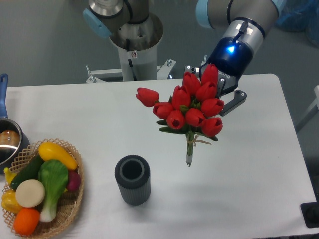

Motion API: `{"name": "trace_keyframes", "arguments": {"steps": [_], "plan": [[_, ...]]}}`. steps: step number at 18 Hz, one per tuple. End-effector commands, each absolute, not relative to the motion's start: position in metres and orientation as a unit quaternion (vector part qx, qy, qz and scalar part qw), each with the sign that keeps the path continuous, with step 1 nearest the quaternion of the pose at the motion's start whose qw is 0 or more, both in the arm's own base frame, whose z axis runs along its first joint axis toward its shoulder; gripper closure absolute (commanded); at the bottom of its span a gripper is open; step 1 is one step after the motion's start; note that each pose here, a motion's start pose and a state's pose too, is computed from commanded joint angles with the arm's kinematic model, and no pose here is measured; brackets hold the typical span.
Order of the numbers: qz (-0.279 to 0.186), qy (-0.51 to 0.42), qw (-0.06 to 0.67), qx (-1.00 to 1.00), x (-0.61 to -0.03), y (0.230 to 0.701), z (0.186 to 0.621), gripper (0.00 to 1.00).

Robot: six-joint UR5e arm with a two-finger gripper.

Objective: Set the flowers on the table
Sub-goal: 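Carry the red tulip bouquet with the gripper away from the vase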

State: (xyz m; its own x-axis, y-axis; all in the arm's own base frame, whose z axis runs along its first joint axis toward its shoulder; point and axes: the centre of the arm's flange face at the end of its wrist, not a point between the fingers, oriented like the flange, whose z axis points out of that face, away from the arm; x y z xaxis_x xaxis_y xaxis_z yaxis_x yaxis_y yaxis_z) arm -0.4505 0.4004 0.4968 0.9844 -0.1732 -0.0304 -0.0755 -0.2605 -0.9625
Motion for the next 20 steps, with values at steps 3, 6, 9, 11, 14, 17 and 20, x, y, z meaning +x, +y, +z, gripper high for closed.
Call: {"name": "trace_keyframes", "arguments": {"steps": [3, 6, 9, 11, 14, 17, 20], "plan": [[-0.029, 0.076, 0.592, -0.802, -0.452, 0.400, 0.498, 0.57], [0.001, 0.062, 0.558, -0.828, -0.451, 0.395, 0.499, 0.57], [0.040, 0.047, 0.513, -0.856, -0.451, 0.388, 0.499, 0.57], [0.065, 0.035, 0.480, -0.874, -0.451, 0.383, 0.497, 0.57], [0.095, 0.017, 0.429, -0.898, -0.456, 0.378, 0.487, 0.57], [0.119, 0.011, 0.340, -0.933, -0.458, 0.377, 0.448, 0.58], [0.105, 0.043, 0.296, -0.948, -0.445, 0.392, 0.409, 0.58]]}}
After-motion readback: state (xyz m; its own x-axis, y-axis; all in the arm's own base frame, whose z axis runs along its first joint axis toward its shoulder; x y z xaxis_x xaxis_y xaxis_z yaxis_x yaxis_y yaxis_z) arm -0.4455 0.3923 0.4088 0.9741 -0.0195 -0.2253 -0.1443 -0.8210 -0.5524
